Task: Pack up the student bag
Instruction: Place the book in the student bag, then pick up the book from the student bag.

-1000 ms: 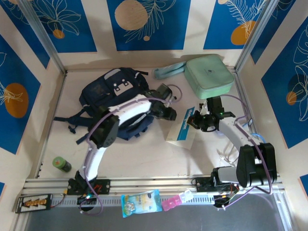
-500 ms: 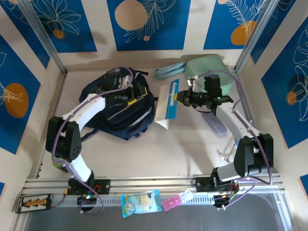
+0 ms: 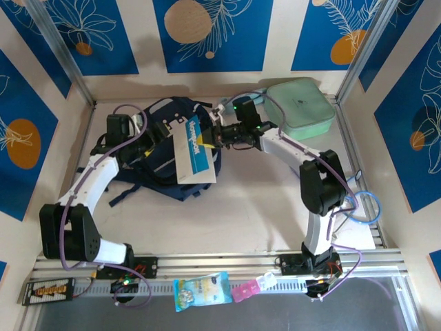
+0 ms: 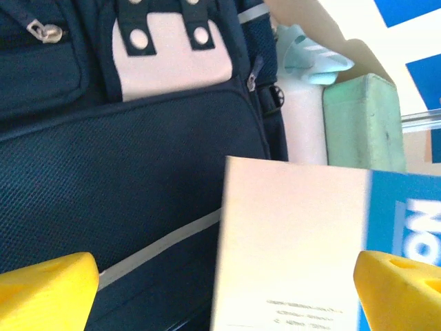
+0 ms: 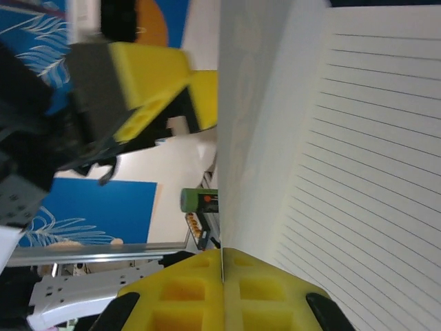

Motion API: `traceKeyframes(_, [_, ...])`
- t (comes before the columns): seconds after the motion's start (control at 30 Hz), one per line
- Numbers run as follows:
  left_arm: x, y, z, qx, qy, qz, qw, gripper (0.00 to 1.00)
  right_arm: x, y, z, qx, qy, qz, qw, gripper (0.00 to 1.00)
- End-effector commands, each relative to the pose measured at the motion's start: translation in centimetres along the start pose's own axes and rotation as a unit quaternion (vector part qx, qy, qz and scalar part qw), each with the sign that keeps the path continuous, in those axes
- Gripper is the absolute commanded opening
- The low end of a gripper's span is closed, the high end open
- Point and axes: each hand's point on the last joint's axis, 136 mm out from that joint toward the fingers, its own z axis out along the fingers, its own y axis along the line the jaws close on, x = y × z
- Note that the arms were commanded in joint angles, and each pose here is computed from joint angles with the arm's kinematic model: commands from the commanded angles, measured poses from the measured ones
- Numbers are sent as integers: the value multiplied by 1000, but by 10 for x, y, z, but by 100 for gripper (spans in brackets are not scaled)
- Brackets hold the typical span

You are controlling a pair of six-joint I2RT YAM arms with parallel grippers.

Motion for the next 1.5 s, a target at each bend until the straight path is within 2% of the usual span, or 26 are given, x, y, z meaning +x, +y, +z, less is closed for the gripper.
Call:
traceKeyframes(0.0, [15, 11, 5, -9, 23, -2, 1000, 94, 2, -42, -3, 60, 2, 60, 996, 3])
traceKeyframes(0.17, [43, 17, 21, -15, 78, 3, 997, 89, 10, -81, -15, 170, -4, 72, 983, 27])
traceKeyframes(0.3, [63, 29, 31, -31, 118, 0, 993, 79, 10, -80, -33, 189, -34, 64, 979, 47])
traceKeyframes(0.43, [78, 28, 42, -17, 155, -2, 988, 67, 14, -88, -45, 215, -52, 62, 973, 53])
traceKeyframes(0.8, [79, 19, 71, 14, 199, 3, 980, 47, 37, -111, -14, 269, 24, 50, 962, 53])
traceKeyframes(1.1, [81, 4, 82, 69, 223, -2, 972, 35, 43, -126, -5, 274, 43, 62, 959, 39])
traceKeyframes(1.33, [75, -13, 68, 93, 211, 13, 973, 30, 41, -137, -5, 287, 42, 75, 954, 33])
traceKeyframes(1.47, [77, -10, 69, 90, 211, 16, 973, 19, 39, -135, -3, 284, 40, 75, 955, 32])
